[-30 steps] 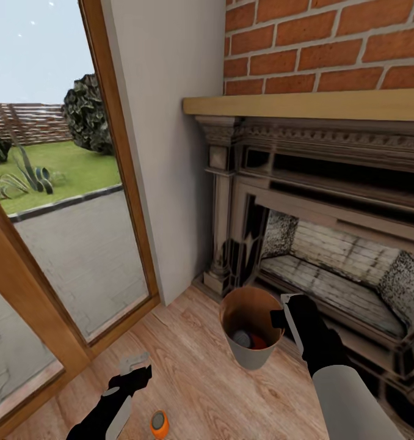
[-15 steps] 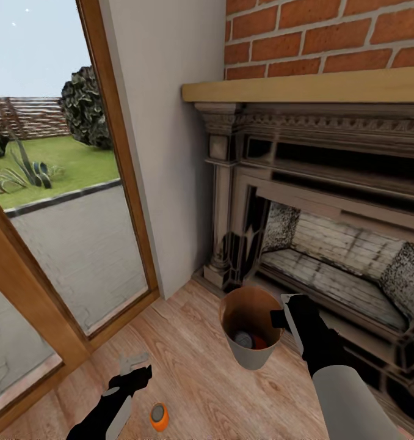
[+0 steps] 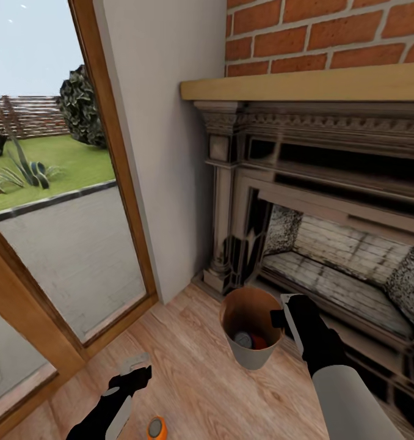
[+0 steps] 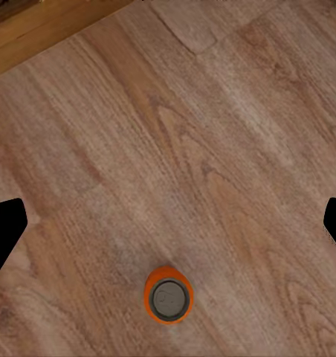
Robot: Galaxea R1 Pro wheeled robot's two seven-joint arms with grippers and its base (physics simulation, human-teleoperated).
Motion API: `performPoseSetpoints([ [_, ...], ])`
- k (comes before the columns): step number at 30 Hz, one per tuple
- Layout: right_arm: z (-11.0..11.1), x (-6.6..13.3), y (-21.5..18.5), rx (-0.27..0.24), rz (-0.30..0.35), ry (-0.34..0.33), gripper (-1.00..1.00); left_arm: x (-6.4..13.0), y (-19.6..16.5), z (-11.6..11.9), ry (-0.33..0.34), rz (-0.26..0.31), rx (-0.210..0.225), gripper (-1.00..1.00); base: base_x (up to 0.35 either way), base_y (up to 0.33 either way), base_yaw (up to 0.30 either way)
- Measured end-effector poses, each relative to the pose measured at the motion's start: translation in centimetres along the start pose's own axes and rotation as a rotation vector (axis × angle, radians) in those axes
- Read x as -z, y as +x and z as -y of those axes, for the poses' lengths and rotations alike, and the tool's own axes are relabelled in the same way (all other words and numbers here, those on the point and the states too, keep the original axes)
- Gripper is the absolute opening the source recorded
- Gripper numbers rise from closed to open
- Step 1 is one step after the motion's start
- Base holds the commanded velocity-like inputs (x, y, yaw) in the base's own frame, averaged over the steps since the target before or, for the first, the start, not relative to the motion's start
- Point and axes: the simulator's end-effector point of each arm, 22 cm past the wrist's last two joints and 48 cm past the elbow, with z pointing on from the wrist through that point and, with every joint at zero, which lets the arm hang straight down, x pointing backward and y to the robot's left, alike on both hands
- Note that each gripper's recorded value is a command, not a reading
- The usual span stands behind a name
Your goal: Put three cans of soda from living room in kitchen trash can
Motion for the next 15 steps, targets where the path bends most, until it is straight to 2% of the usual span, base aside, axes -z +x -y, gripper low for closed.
performPoseSetpoints([
  [8,-0.06,0.0,-0.01,-0.002,0.001,-0.003,-1.0,0.0,-0.01,0.0,0.0,0.0,0.0,1.0,0.133,0.0,0.0],
  [15,-0.13,0.0,-0.01,-0.003,0.0,-0.006,-1.0,0.0,-0.02,0.0,0.0,0.001,0.0,1.0,0.033,0.0,0.0],
])
